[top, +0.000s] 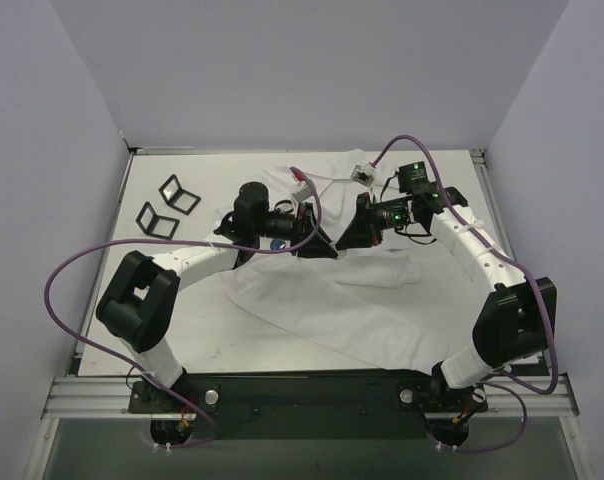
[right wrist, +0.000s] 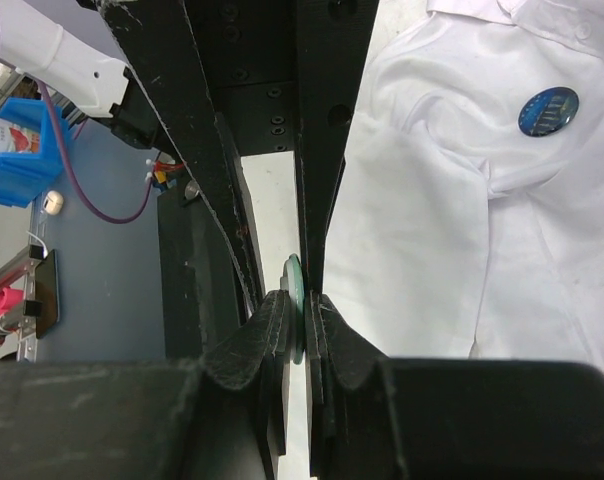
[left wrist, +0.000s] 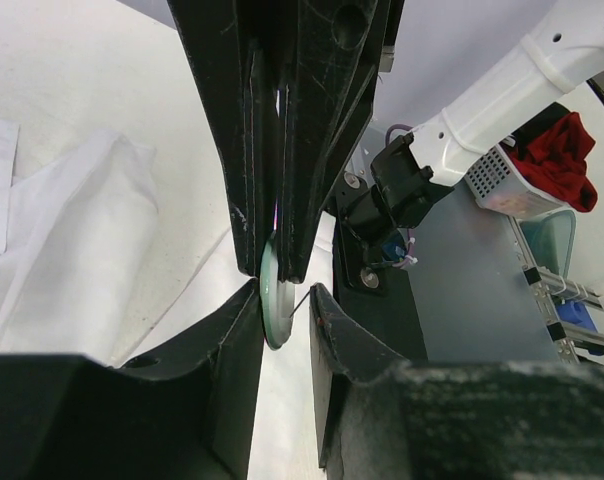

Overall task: Remove the brooch from the garment
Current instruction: Close the brooch.

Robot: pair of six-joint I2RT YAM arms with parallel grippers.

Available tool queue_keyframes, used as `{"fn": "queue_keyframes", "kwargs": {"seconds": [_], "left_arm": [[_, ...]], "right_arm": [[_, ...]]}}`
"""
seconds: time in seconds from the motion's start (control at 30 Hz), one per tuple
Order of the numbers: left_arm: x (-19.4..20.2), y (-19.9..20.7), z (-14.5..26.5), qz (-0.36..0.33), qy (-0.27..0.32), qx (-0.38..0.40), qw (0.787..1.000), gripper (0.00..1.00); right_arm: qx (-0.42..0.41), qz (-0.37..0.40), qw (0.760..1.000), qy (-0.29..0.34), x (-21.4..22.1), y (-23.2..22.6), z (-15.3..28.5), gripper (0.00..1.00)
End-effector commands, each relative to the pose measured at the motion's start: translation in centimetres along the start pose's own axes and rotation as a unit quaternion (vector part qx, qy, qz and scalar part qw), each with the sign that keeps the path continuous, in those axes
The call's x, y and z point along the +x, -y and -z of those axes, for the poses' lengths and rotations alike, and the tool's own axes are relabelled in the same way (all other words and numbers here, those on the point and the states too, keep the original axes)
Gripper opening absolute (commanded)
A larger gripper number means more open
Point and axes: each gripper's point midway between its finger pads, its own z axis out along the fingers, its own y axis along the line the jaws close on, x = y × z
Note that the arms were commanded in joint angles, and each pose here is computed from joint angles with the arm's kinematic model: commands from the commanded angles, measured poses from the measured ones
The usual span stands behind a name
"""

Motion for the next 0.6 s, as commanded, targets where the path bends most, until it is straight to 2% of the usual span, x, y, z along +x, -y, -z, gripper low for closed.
{"fn": "queue_keyframes", "kwargs": {"seconds": [0.0,0.57], "left_arm": [[-1.47,0.74,-0.27,-0.041,0.009,0.012,0.999,0.34],[-1.14,0.21,-0.29,-0.043,0.009,0.0,0.999,0.24]], "right_arm": [[-0.024,0.01,1.0,0.014,-0.98,-0.72,0.26,0.0],[-0.031,0.005,0.999,0.021,-1.16,-0.85,0.57,0.0]]}}
